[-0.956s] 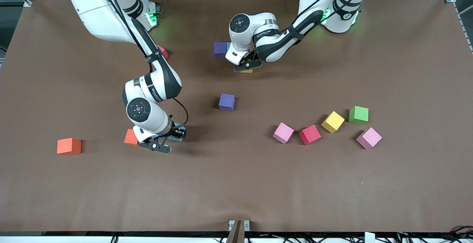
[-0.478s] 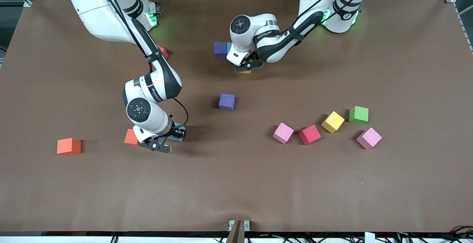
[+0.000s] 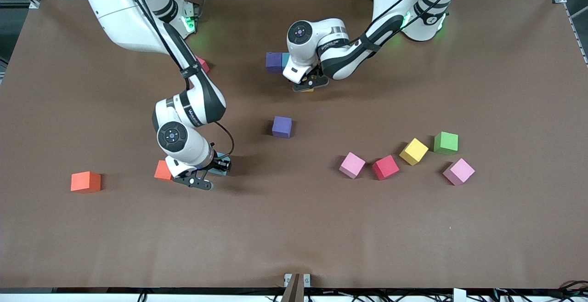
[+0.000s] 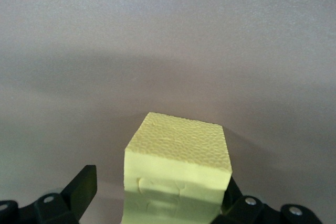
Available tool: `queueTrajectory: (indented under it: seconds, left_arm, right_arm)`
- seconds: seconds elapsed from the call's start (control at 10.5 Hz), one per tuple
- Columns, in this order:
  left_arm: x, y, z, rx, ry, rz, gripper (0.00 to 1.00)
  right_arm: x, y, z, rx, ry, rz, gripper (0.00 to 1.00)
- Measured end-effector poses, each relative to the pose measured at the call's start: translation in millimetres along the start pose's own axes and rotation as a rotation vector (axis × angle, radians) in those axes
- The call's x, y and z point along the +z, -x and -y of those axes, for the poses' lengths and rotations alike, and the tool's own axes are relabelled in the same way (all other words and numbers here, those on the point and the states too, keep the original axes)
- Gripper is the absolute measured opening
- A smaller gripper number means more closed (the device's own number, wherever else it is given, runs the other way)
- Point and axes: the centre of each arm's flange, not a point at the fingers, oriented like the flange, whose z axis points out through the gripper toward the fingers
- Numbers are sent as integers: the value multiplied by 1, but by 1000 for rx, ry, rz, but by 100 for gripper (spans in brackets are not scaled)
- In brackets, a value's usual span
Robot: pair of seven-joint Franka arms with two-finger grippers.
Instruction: Form number 2 with 11 blocks
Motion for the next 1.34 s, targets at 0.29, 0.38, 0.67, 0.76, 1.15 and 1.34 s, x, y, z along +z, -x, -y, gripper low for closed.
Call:
queueTrajectory:
  seconds: [0.29,0.38,0.67,0.76,1.15,1.34]
  left_arm:
    - [1,3,0,5,-2,0,100]
    - [1,3,-1,6,-2,0,100]
    - [-3,0,-3,1,8,-3,100]
    - [-5,0,-4,1,12,-4,100]
    - [-15,-6,-12,-6,41,-14,100]
    - [-33,-19,-18,-26,76,-31,100]
  right_arm:
    - [0,0,0,0,1,1,56]
    - [0,0,0,0,1,1,56]
    - [0,1,1,-1,1,1,56]
    - [0,1,1,-2,0,1,56]
    - [-9,6,19,-25,-18,-15,56]
    - [-8,18,34,-50,-19,-14,56]
